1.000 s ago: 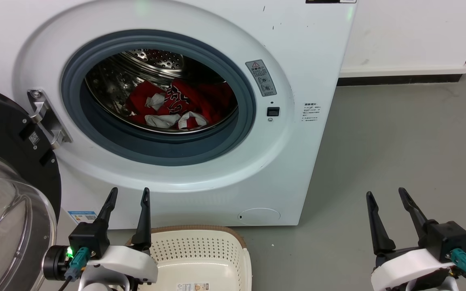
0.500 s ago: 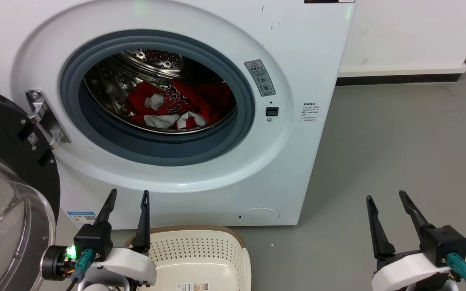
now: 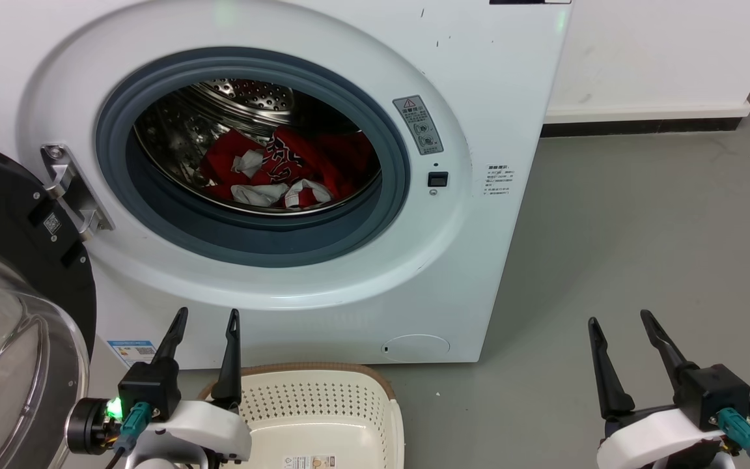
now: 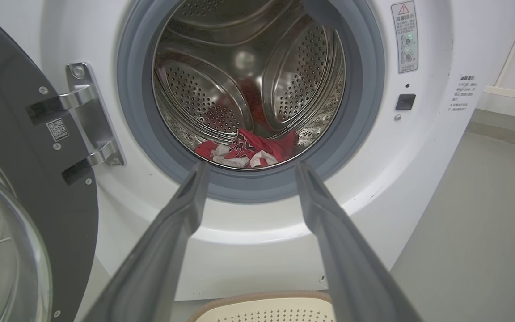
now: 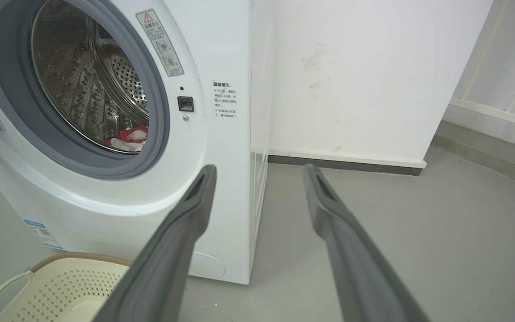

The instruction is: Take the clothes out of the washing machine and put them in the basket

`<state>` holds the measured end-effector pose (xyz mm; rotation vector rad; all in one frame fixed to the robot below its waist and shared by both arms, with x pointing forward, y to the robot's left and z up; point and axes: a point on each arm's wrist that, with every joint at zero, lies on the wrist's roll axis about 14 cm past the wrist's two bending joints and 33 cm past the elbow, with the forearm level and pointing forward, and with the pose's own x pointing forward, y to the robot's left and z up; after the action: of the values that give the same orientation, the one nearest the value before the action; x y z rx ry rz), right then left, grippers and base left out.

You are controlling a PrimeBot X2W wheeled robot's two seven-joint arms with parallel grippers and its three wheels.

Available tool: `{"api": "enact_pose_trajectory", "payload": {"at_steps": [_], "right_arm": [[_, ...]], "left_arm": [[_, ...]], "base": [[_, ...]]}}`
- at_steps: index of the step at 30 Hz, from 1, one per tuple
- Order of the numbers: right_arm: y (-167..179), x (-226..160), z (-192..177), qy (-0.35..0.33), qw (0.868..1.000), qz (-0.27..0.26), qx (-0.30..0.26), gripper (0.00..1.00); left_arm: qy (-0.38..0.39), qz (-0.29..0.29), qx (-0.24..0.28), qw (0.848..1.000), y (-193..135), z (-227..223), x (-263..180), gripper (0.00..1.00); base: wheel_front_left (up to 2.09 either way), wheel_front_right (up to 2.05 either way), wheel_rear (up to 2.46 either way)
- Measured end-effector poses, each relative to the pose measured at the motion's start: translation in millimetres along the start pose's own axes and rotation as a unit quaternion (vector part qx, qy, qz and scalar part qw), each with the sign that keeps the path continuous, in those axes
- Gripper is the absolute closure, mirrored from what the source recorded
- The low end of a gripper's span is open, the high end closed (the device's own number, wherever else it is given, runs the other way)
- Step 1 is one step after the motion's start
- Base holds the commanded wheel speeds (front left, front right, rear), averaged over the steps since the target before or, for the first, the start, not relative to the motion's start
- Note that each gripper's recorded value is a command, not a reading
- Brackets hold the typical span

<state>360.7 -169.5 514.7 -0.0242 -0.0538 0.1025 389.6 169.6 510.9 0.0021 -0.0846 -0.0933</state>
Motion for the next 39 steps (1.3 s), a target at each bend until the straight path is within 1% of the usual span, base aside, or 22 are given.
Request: {"api": "enact_pose_trajectory", "payload": {"at_steps": [5, 8, 13, 18, 23, 29, 35, 38, 39], "right_arm": [[0.4, 2.8, -2.2, 0.003, 1.000, 0.001, 0.000, 0.00], [1.6, 8.5, -0.9, 0.000, 1.000, 0.004, 0.001, 0.00], [0.2, 17.5, -2.8, 0.000, 1.000, 0.003, 0.003, 0.00], [0.9, 31.0, -5.9, 0.000, 1.000, 0.007, 0.003, 0.00], [-9.6, 43.7, -15.5, 0.003, 1.000, -0.006, 0.010, 0.00], [-26.0, 52.0, -42.6, 0.032, 0.999, -0.028, 0.014, 0.00], [-36.1, 59.9, -70.7, 0.061, 0.997, -0.040, 0.022, 0.00], [-39.3, 62.2, -88.3, 0.082, 0.995, -0.045, 0.031, 0.00], [-38.6, 62.9, -94.0, 0.088, 0.995, -0.044, 0.033, 0.00]], "left_arm": [[0.000, -0.002, 0.000, 1.000, -0.9, -0.2, 6.9, 0.00], [-0.004, -0.009, 0.004, 1.000, -4.1, 2.5, 19.1, 0.00], [-0.005, -0.028, 0.010, 1.000, -10.1, 3.1, 52.4, 0.00], [0.005, -0.047, 0.024, 0.999, -11.2, -0.6, 98.0, 0.00], [0.038, -0.059, 0.035, 0.997, -7.9, -16.9, 146.1, 0.00], [0.094, -0.078, 0.048, 0.991, -10.1, -49.4, 199.9, 0.00], [0.162, -0.094, 0.060, 0.980, -14.1, -84.7, 250.6, 0.00], [0.196, -0.099, 0.049, 0.974, -17.3, -102.6, 274.0, 0.00], [0.206, -0.102, 0.053, 0.972, -17.7, -108.3, 281.2, 0.00]], "base": [[0.00, 0.00, 0.00], [0.00, 0.00, 0.00], [0.00, 0.00, 0.00], [0.00, 0.00, 0.00], [0.00, 0.00, 0.00], [0.00, 0.00, 0.00], [0.00, 0.00, 0.00], [0.00, 0.00, 0.00], [0.00, 0.00, 0.00]]}}
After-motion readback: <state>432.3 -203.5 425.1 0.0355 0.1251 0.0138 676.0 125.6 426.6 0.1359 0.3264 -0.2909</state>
